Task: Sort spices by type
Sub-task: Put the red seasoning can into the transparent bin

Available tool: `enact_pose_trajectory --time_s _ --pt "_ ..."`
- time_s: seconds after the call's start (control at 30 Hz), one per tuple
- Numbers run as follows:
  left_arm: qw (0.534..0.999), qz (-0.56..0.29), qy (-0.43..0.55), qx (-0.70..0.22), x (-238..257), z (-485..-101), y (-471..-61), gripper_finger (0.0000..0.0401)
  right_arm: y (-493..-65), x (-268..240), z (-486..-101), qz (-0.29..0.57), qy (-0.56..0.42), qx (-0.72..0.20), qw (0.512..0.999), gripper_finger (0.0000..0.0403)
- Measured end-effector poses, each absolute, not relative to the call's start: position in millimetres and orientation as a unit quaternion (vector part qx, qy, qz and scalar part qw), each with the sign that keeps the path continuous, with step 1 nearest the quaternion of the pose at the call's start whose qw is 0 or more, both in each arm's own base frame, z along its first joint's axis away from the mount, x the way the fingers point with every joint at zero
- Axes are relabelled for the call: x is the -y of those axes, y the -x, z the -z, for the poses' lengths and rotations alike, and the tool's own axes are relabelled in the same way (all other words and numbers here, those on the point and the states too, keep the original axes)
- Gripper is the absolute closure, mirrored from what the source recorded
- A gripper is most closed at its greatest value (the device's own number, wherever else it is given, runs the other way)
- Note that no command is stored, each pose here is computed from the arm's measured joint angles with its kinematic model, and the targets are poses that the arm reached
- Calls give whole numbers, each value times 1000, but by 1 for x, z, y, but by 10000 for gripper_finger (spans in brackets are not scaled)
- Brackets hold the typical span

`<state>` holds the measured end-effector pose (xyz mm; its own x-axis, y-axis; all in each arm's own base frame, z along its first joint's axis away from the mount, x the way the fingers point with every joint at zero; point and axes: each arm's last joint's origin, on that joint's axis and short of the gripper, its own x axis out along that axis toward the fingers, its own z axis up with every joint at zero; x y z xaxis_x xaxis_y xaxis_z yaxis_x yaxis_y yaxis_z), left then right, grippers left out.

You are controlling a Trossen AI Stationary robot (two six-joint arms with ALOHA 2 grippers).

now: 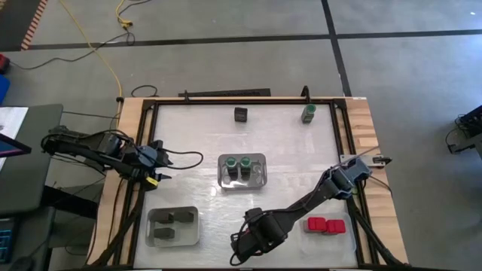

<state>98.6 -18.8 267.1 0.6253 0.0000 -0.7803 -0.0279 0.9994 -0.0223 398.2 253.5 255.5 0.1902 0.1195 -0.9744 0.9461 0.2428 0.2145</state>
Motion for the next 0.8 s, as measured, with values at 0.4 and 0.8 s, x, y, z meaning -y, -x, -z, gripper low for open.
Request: enact_pose_trajectory --time_s 0.4,0.8 --pt "901 -8 16 -433 19 -267 -99 161 -404 -253 -257 315 -496 -533 609 73" --pt "902 -9 12 -432 19 -267 -99 161 -404 -254 -257 317 -499 -531 607 25"
